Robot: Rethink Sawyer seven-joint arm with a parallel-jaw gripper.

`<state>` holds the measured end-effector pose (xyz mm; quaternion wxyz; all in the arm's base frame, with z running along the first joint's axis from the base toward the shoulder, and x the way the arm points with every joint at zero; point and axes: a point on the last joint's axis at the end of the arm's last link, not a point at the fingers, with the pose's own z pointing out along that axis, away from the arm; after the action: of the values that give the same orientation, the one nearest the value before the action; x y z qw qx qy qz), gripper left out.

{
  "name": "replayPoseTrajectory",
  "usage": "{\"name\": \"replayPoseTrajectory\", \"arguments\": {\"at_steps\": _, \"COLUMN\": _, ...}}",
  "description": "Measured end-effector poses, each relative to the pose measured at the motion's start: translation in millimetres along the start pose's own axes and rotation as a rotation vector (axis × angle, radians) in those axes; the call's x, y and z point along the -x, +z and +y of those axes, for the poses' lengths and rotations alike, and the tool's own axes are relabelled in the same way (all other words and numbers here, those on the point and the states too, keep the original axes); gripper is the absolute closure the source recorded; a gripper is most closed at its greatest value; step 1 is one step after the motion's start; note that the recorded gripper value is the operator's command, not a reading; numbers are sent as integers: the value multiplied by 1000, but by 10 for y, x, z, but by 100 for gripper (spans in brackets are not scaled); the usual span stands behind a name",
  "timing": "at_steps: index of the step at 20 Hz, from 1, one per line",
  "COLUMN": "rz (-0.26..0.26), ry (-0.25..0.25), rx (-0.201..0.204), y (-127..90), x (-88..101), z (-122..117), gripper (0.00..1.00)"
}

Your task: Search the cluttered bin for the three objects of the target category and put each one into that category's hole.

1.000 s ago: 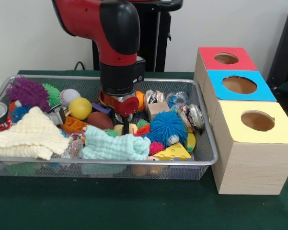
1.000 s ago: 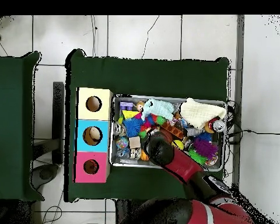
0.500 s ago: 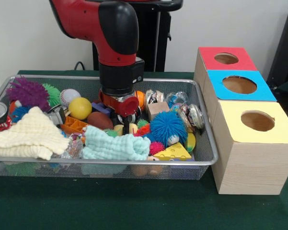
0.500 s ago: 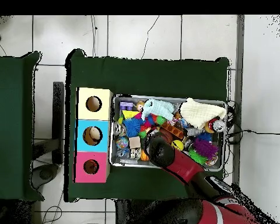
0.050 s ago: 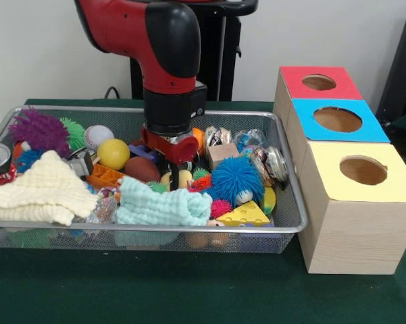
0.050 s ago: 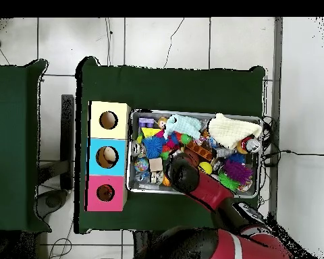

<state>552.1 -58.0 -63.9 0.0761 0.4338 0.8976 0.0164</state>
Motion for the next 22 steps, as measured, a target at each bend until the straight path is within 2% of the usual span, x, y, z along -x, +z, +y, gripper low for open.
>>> {"name": "replayPoseTrajectory", "arguments": {"at_steps": 12, "rz": -8, "ry": -9, "rx": -8, "y": -13, "x": -15, "z": 19, "gripper": 100}}
{"name": "replayPoseTrajectory", "arguments": {"at_steps": 17, "rz": -8, "ry": -43, "rx": -18, "y": -52, "x": -139, "z": 131, "gripper": 100}}
{"name": "replayPoseTrajectory", "arguments": {"at_steps": 22, "rz": 5, "ry": -52, "rx": -21, "y": -55, "x": -189, "z": 158, "gripper": 100}}
